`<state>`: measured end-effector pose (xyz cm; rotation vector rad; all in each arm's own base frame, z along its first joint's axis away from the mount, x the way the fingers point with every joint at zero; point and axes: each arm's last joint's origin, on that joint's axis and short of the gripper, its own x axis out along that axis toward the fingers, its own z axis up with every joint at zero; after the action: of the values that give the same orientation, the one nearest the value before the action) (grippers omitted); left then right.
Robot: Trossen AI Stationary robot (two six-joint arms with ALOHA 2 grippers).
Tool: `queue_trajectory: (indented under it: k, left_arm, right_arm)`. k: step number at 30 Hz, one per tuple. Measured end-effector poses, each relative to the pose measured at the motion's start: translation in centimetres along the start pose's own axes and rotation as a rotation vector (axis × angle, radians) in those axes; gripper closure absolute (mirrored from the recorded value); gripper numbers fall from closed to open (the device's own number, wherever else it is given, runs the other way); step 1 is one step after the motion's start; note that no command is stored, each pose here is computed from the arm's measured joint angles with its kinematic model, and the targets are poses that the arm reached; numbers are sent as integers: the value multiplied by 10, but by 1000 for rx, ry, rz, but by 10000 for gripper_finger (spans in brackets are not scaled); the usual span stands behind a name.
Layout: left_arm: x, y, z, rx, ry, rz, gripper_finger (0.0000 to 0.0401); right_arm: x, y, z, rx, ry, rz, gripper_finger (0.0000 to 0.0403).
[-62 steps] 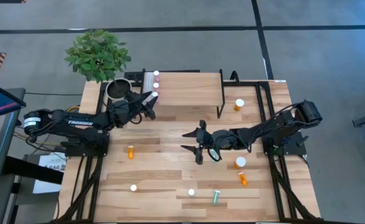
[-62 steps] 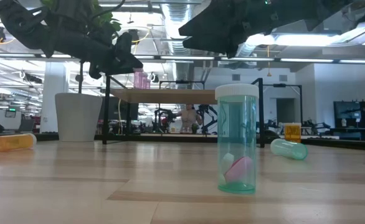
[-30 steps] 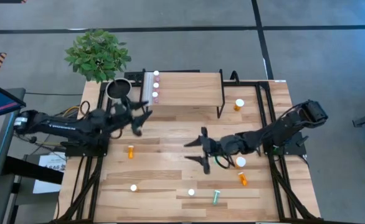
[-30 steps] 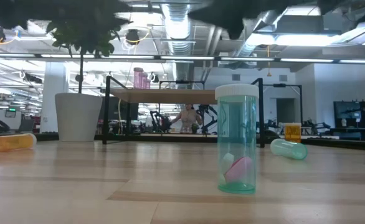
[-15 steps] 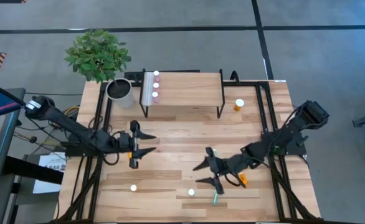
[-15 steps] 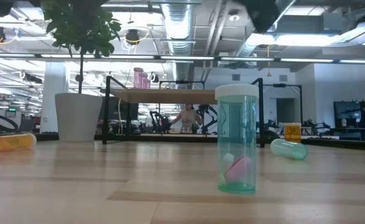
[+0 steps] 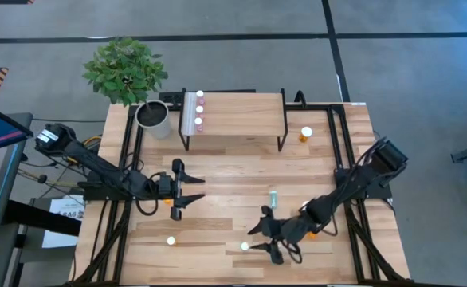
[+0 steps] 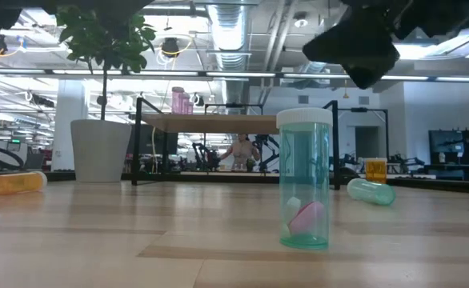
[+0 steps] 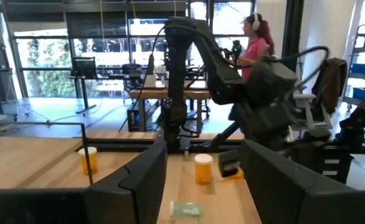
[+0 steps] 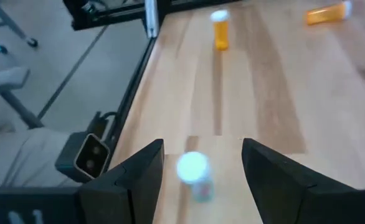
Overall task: Pick and place medicine bottles onto shelf by color
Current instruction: Put the left blue pill bottle on the shelf
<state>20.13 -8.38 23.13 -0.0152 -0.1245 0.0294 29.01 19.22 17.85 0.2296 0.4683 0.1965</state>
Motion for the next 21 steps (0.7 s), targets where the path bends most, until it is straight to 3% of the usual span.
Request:
queue_trajectory:
  k: [12, 21]
  left_arm:
    - [0, 0, -2, -4, 21, -1, 208]
    - [0, 0, -4, 5, 37, -1, 208]
  right_arm:
    - [46, 4, -17, -53, 169, -47, 165]
    - [47, 2, -18, -47, 182, -51, 171]
